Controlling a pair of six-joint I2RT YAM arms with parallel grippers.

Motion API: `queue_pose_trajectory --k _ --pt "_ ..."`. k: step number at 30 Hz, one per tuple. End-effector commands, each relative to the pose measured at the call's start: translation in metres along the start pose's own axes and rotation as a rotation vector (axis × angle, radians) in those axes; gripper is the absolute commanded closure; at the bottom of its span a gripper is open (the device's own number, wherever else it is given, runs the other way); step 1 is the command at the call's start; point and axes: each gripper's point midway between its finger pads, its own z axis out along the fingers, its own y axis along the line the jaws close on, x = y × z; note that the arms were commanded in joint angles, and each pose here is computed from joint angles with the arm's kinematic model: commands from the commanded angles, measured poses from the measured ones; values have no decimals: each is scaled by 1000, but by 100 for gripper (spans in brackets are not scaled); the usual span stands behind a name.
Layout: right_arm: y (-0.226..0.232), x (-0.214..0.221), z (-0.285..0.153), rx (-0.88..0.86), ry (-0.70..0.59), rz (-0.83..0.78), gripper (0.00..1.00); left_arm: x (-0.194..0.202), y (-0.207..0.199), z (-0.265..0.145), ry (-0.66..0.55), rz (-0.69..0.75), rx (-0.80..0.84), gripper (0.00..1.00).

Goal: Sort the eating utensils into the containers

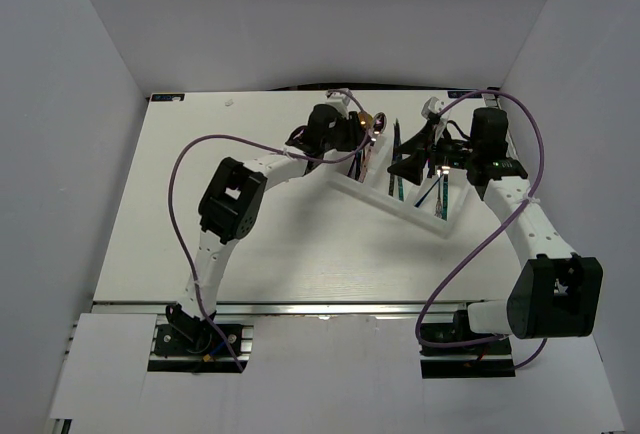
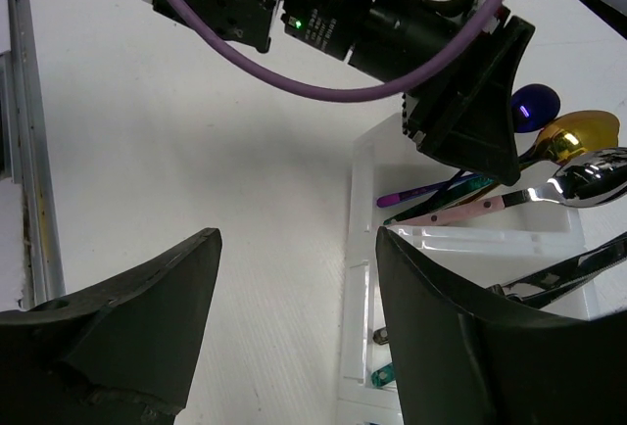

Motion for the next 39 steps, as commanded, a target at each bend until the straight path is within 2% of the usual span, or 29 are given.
queue_pose_trajectory --k 1,6,9,11,12,13,14,17,22,24,26,27,32,39 --pt "-3 -3 -1 0 -15 -16 29 -61 -46 -31 -112 50 74 48" --pt "-4 -3 -3 6 -17 -19 29 -91 -60 -55 -155 119 67 40" --pt "-5 -3 -4 7 -15 -24 28 -91 -54 -71 -99 188 68 38" --pt "-4 -3 -4 3 -13 -25 28 -84 -36 -82 -37 242 57 38" --pt "-5 -2 -4 2 -11 -28 27 -83 -30 -90 -17 248 60 35" --pt "-4 -3 -4 -5 -10 -31 26 -75 -13 -99 43 231 46 25" --pt "-3 -2 -4 -7 -8 -28 26 -74 -3 -104 62 254 40 20" --pt "-3 0 -3 -13 -4 -22 24 -73 34 -125 118 246 6 12" --pt "-5 2 -3 -12 2 -23 23 -67 100 -142 202 298 -137 10" --pt "-5 3 -2 -13 4 -19 23 -61 120 -142 242 403 -176 9" --pt "-6 5 -2 -14 7 -17 23 -47 135 -136 296 436 -182 8" --pt "-7 6 -2 -14 9 -14 23 -44 139 -134 314 506 -164 8" --pt "-6 8 0 -29 14 -7 23 -34 154 -122 351 631 -134 7" --pt "-3 6 -1 -39 13 -17 22 -35 167 -97 359 710 -102 7"
